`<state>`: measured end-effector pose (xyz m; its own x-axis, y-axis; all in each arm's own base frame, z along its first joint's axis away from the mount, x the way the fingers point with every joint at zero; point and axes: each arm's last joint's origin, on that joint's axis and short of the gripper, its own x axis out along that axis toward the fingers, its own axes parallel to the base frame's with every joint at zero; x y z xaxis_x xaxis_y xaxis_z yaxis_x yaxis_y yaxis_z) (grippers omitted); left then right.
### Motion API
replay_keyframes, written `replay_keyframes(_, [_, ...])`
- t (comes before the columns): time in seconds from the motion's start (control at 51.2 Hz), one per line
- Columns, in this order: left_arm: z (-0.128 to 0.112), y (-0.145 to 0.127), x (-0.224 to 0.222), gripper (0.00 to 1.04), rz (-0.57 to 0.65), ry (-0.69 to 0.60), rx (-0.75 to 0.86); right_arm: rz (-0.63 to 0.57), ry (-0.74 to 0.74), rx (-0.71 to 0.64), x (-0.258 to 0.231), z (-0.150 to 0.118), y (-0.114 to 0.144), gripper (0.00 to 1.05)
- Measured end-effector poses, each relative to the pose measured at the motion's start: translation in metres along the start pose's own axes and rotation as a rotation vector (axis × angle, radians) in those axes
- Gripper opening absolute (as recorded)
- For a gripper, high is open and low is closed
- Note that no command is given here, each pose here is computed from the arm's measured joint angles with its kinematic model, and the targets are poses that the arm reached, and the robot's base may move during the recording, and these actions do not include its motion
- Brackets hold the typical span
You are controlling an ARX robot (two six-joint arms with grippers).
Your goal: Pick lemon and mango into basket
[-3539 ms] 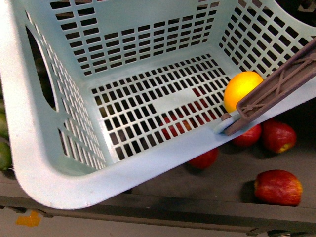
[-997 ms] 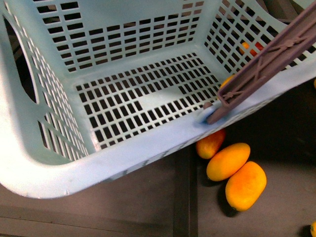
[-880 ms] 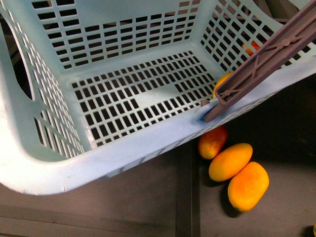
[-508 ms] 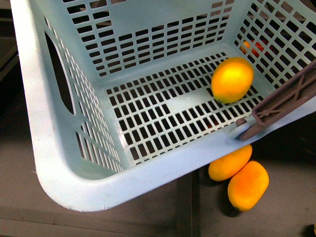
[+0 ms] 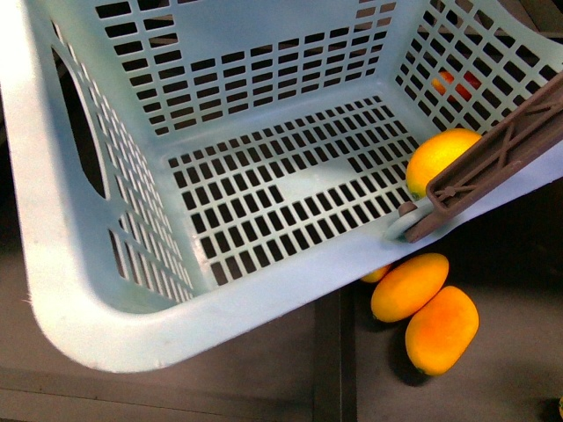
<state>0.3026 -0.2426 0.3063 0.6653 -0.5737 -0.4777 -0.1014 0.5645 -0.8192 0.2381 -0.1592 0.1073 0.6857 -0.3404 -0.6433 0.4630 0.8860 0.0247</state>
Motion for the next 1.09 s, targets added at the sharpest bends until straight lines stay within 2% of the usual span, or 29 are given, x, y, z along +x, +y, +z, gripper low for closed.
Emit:
replay_keyframes(0.078, [0.0,0.0,0.0,0.05,0.0,0.0,0.0,-0.007,0.047,0.003,0.025,-0.011,-0.013,0.96])
replay_keyframes(0.215, [0.0,0.0,0.0,0.05,0.0,0.001,0.0,-0.011,0.127,0.019,0.059,-0.032,-0.022,0.96])
replay_keyframes(0.528, [0.0,0.0,0.0,0.05,0.0,0.0,0.001,0.057,0.233,-0.032,0.107,-0.069,0.004,0.96])
replay_keyframes(0.802, [0.0,0.0,0.0,0.05,0.0,0.0,0.001,0.065,0.259,-0.032,0.119,-0.081,0.013,0.96])
replay_keyframes(1.095, [0.0,0.0,0.0,0.05,0.002,-0.004,0.002,0.036,0.276,-0.027,0.127,-0.088,0.01,0.96])
